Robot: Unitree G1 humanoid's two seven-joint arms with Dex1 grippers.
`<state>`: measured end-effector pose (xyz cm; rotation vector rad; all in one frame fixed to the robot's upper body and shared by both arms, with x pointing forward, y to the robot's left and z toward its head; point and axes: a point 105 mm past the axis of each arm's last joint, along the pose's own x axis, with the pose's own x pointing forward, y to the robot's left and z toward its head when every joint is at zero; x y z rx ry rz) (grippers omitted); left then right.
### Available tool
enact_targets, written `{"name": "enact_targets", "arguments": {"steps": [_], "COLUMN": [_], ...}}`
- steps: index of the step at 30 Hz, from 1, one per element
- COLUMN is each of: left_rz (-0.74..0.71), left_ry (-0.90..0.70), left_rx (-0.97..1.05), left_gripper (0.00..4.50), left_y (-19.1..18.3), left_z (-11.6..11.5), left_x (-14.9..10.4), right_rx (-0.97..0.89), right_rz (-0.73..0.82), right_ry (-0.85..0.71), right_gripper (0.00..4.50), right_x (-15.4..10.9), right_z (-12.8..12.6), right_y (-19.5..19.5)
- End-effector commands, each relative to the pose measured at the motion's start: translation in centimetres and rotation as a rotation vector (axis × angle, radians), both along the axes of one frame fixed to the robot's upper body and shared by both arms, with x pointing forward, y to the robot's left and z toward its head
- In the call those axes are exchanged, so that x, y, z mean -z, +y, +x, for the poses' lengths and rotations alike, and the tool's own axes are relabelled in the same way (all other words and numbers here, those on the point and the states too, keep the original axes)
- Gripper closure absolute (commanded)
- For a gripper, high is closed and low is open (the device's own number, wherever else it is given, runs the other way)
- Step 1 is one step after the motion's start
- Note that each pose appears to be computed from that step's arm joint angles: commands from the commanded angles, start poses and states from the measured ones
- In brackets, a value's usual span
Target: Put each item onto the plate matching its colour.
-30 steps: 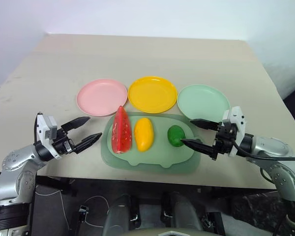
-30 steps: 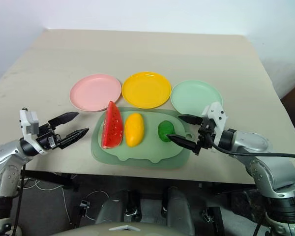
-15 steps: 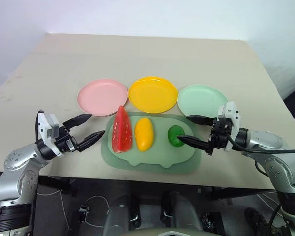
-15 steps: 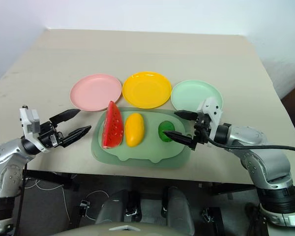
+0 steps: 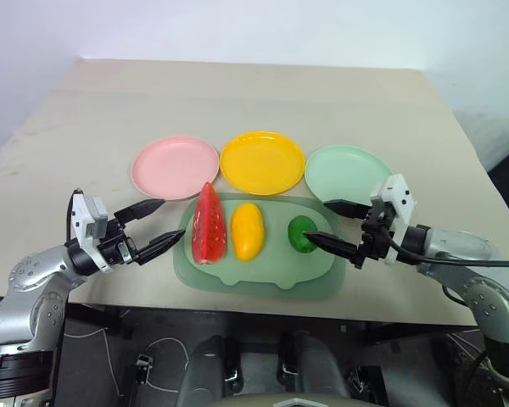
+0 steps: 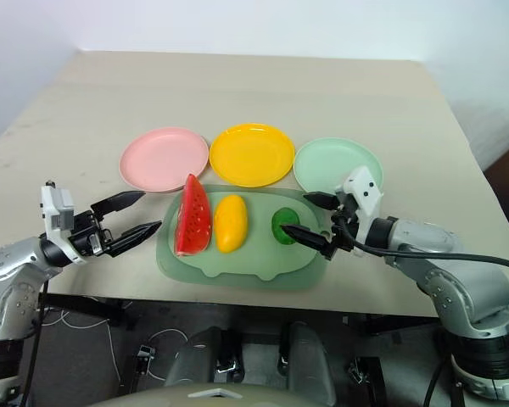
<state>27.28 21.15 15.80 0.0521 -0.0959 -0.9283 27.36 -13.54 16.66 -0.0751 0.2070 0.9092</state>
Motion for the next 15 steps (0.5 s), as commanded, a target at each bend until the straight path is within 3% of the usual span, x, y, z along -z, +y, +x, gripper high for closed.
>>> {"name": "enact_targets", "arguments": {"steps": [1, 9, 15], "left_rz": [-0.003, -0.010, -0.008], "left_ry": [-0.042, -0.041, -0.041], "left_rx": [0.006, 0.031, 0.039], "left_gripper": [0.05, 0.05, 0.05], "left_y": [0.1, -0.6, -0.8], "left_z": [0.2, 0.5, 0.8], "left_x": [-1.2, -0.9, -0.7], "right_rx": [0.035, 0.087, 0.100], "right_rz": [0.016, -0.068, -0.084], "right_ry": [-0.005, 0.116, 0.176], "right_gripper": [0.00, 0.00, 0.00], "right_x": [-0.5, 3.0, 4.0], "right_z": [0.5, 1.4, 2.2], "right_y": [-0.2, 1.0, 2.1]}}
